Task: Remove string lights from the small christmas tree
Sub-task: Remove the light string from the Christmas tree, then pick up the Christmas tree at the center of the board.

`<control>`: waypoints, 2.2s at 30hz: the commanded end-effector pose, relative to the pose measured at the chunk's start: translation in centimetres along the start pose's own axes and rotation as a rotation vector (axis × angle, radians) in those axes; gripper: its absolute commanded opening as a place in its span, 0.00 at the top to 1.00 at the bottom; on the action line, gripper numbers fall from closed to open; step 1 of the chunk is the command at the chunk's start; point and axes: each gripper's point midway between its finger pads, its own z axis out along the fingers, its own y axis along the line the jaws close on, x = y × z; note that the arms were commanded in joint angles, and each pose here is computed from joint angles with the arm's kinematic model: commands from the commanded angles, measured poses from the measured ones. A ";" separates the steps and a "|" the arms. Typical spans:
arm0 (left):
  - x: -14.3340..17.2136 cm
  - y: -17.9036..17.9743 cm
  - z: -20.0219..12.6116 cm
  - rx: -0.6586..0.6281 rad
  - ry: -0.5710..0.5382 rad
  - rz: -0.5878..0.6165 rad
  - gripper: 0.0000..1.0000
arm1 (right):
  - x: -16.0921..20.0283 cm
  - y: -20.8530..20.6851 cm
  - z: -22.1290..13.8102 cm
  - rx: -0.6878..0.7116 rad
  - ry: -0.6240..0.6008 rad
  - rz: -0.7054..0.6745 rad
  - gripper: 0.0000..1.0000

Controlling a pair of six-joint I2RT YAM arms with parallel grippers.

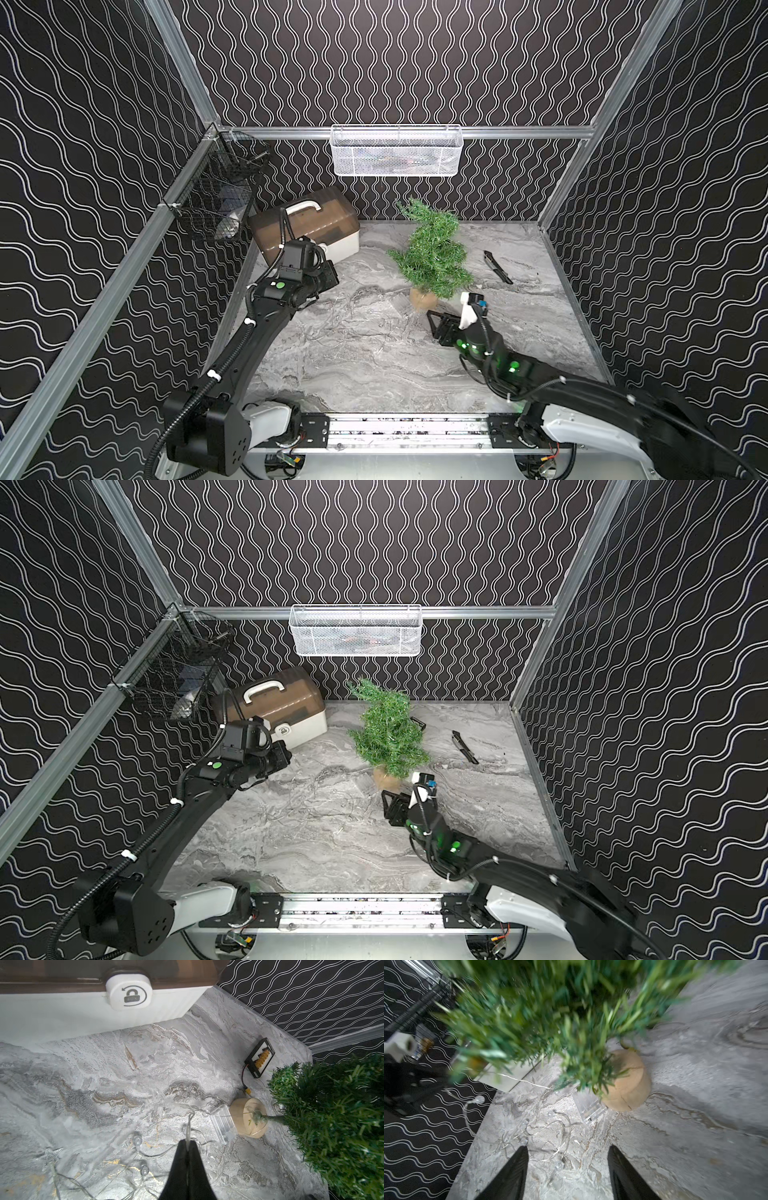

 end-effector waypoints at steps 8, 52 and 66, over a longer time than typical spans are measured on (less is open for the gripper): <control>-1.4 -0.3 0.4 -0.005 -0.030 0.029 1.00 | -10.0 3.9 -3.4 0.189 -0.005 -0.336 0.18; -7.1 0.7 -2.4 0.007 -0.124 -0.077 1.00 | -20.4 10.6 9.9 0.012 -0.203 -0.405 0.74; -11.2 4.1 -5.7 -0.034 -0.225 -0.165 1.00 | -23.4 11.9 7.9 0.023 -0.287 -0.488 0.87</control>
